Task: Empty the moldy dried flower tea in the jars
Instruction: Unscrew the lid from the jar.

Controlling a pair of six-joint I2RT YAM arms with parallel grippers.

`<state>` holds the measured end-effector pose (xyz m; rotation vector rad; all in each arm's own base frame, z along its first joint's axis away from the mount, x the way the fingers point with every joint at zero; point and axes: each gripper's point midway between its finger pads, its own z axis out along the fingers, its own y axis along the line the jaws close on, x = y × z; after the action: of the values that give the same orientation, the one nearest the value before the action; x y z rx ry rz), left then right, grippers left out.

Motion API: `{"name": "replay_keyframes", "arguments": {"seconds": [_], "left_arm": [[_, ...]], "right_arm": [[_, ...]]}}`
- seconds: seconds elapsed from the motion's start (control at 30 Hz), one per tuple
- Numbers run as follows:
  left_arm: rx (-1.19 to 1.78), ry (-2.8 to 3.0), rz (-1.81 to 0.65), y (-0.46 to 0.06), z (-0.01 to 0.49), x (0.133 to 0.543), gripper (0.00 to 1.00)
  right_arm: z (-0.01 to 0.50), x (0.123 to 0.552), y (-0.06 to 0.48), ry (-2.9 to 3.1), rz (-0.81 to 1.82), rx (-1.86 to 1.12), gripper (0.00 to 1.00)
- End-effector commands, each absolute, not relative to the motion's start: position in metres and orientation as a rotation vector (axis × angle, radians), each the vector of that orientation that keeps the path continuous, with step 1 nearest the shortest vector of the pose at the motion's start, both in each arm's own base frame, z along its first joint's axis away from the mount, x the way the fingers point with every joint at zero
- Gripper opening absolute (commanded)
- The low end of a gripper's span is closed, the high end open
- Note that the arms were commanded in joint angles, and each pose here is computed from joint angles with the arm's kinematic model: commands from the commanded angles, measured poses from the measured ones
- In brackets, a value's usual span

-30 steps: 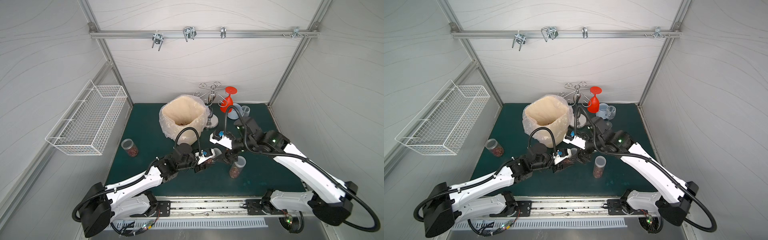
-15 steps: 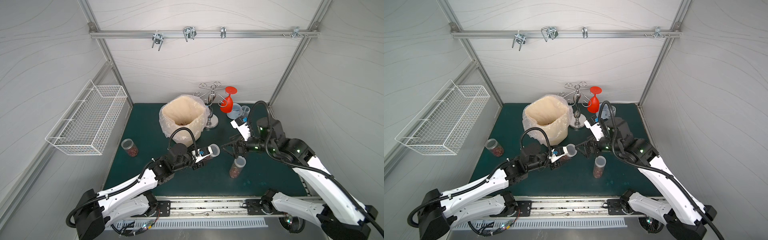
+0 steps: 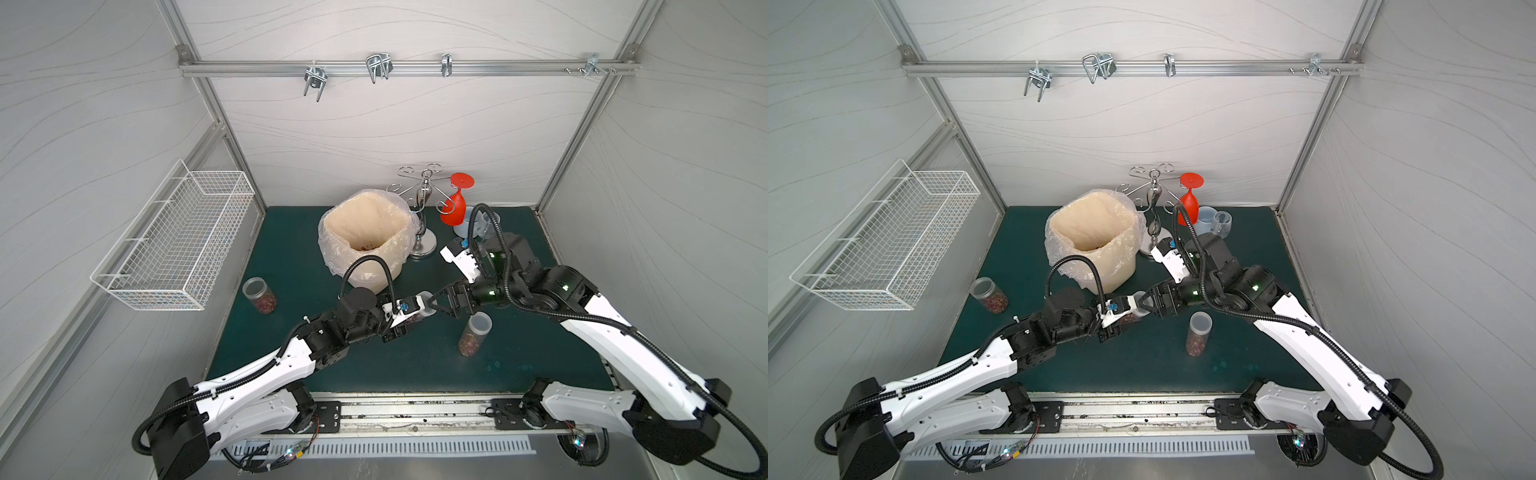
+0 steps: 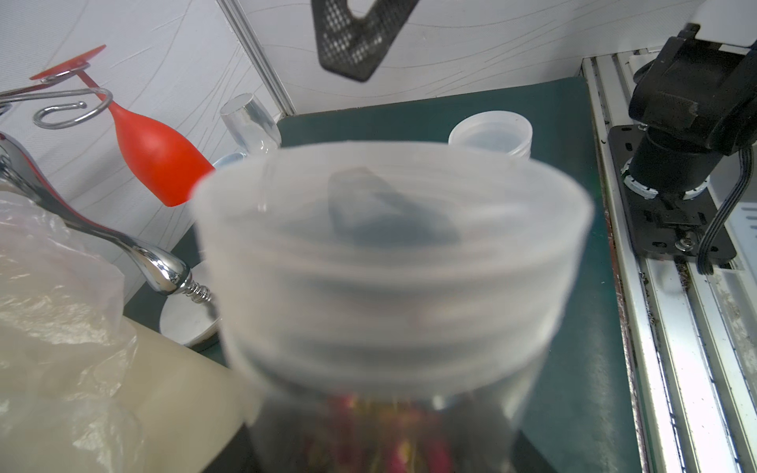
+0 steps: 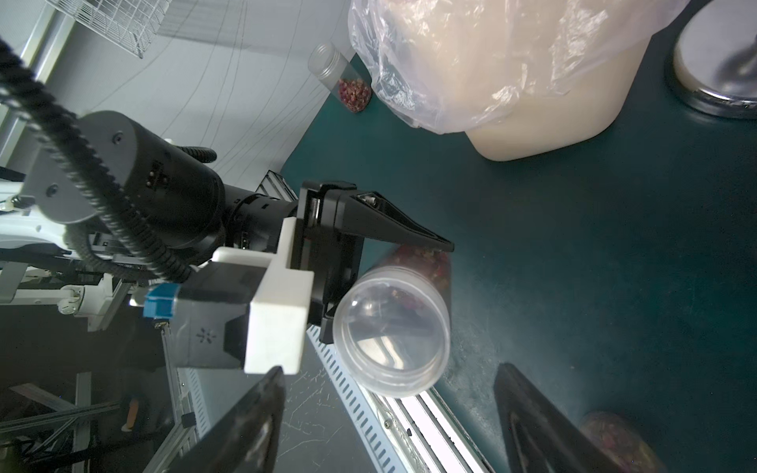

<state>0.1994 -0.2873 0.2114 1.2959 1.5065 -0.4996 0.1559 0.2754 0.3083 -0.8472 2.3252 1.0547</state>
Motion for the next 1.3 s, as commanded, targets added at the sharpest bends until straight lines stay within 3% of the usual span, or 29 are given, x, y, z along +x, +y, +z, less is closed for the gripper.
{"name": "replay_keyframes", "arguments": {"seconds": [0.0,0.3,0.57,0.93,1.27], "left_arm": [[1.259,1.441,-0.539,-0.296,0.244,0.2,0.0],[1.287,1.453,-0.636,-0.303,0.244,0.191,0.0],[1.25,1.479,-0.748,-0.301,0.249,0.191,0.0],[1.247,1.462,-0.8,-0.302,0.252,0.188,0.0],[1.242,1.471,-0.8,-0.302,0.251,0.189,0.01]], "right_arm": [[0.302,0.153,0.277,2.338,0.997,-0.894,0.8],[0.298,0.147,0.281,2.187,0.959,-1.082,0.83],[0.306,0.133,0.265,1.929,0.872,-1.27,0.93],[0.31,0.141,0.287,1.791,0.892,-1.332,0.97],[0.306,0.141,0.307,1.762,0.944,-1.362,0.79]]}}
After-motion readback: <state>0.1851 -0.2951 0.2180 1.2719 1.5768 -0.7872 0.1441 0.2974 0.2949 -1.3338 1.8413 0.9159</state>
